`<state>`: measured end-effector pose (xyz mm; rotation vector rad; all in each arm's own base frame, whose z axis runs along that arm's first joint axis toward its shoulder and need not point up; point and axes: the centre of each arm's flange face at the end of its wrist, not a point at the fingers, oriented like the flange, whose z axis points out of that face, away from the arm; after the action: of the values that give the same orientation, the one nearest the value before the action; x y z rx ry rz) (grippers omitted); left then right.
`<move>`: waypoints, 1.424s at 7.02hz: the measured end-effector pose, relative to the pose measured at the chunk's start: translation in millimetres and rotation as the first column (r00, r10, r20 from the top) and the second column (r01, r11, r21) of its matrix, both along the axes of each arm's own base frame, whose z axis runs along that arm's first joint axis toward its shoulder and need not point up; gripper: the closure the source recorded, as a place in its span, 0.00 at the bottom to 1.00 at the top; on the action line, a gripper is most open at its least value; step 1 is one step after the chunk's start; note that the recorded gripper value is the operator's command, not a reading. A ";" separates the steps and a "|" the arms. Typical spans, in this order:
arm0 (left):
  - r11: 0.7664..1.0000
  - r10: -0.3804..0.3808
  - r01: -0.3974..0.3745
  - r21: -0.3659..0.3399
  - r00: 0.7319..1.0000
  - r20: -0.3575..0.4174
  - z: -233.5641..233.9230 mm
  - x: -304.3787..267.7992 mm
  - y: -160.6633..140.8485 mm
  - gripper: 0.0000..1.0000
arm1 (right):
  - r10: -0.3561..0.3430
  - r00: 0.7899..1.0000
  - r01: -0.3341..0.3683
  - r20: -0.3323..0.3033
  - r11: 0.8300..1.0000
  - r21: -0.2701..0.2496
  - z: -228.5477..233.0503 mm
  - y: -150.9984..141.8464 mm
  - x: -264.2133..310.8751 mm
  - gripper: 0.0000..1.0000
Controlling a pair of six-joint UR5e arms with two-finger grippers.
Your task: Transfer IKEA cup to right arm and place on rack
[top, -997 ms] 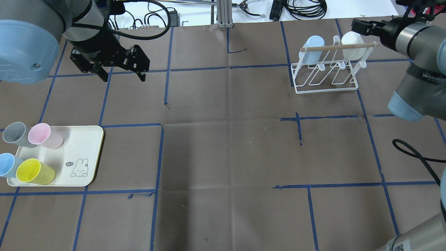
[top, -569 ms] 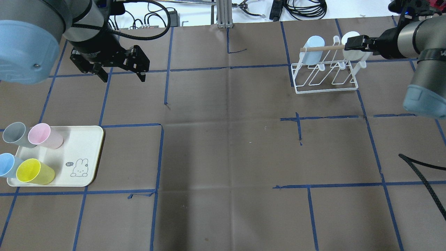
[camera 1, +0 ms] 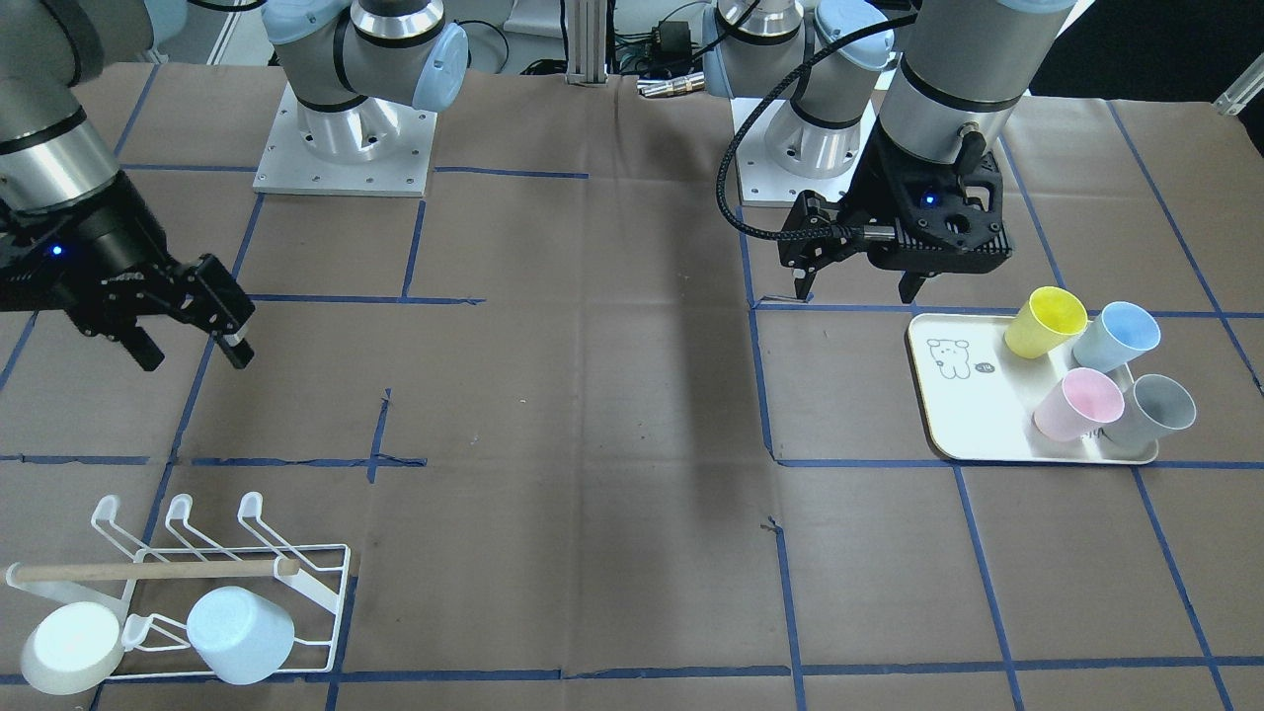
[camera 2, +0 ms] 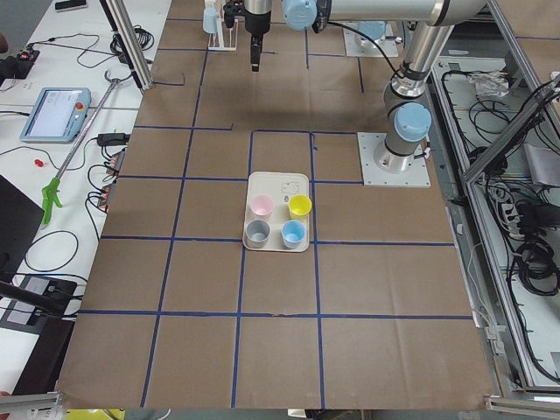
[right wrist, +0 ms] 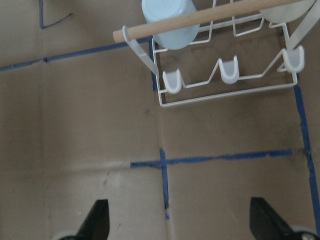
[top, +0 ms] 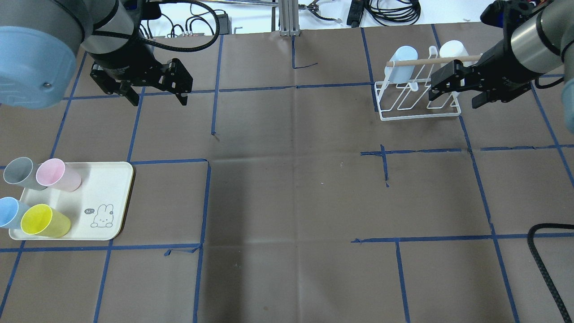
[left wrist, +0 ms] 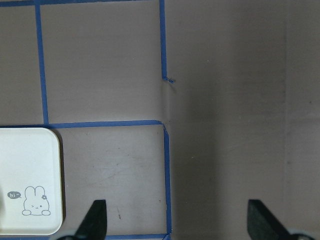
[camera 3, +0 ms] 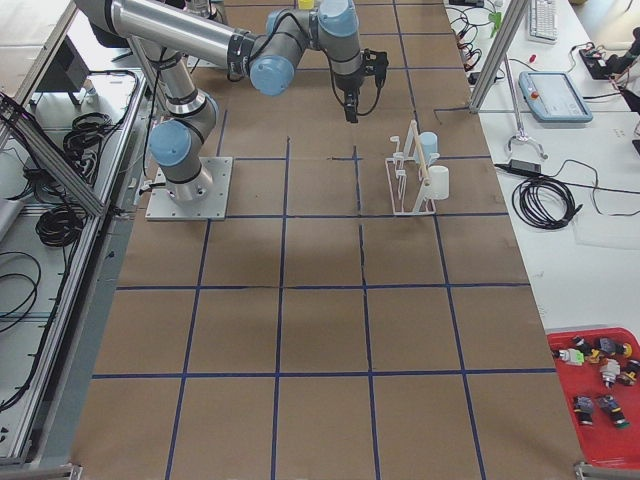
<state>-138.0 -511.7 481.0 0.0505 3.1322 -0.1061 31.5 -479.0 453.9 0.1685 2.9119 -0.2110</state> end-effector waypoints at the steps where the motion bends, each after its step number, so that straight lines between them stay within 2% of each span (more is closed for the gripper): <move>1: 1.000 0.000 0.000 -0.001 1.000 0.000 0.7 0.1 0.3 0.00 | 0.010 1.000 -0.011 0.007 0.998 0.064 16.0 8.3 6.4 0.00; 2: 1.000 0.000 0.000 -0.002 1.000 0.000 1.2 0.1 0.5 0.00 | 0.036 0.999 -0.038 0.014 0.992 0.117 25.1 13.4 19.0 0.00; 4: 1.000 0.000 0.000 -0.002 1.000 0.000 1.2 0.2 0.3 0.00 | 0.126 0.992 -0.125 0.002 0.977 0.174 22.6 4.4 58.2 0.00; 5: 1.000 0.000 0.000 -0.002 1.000 0.000 1.1 0.1 0.4 0.00 | 0.189 0.981 -0.177 -0.042 0.964 0.197 20.9 -14.3 89.0 0.00; 6: 1.000 0.000 0.000 -0.002 1.000 0.000 1.1 -0.1 0.6 0.00 | 0.216 0.971 -0.190 -0.107 0.959 0.212 21.8 -29.7 122.5 0.00; 7: 1.000 0.000 0.000 -0.003 1.000 -0.001 1.4 -0.2 0.7 0.00 | 0.196 0.969 -0.163 -0.153 0.965 0.207 21.7 -36.7 151.6 0.00; 8: 1.000 0.000 0.000 -0.003 1.000 -0.001 1.5 -0.3 0.7 0.00 | 0.169 0.971 -0.136 -0.172 0.972 0.192 15.2 -38.6 166.8 0.00; 10: 1.000 0.000 0.000 -0.004 1.000 -0.002 2.2 -0.3 1.1 0.00 | 0.153 0.972 -0.119 -0.178 0.975 0.188 -3.1 -22.1 168.7 0.00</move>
<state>-138.3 -510.6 483.2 0.0511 3.1339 -0.1130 200.1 -501.1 450.7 -0.0272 3.1171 0.0579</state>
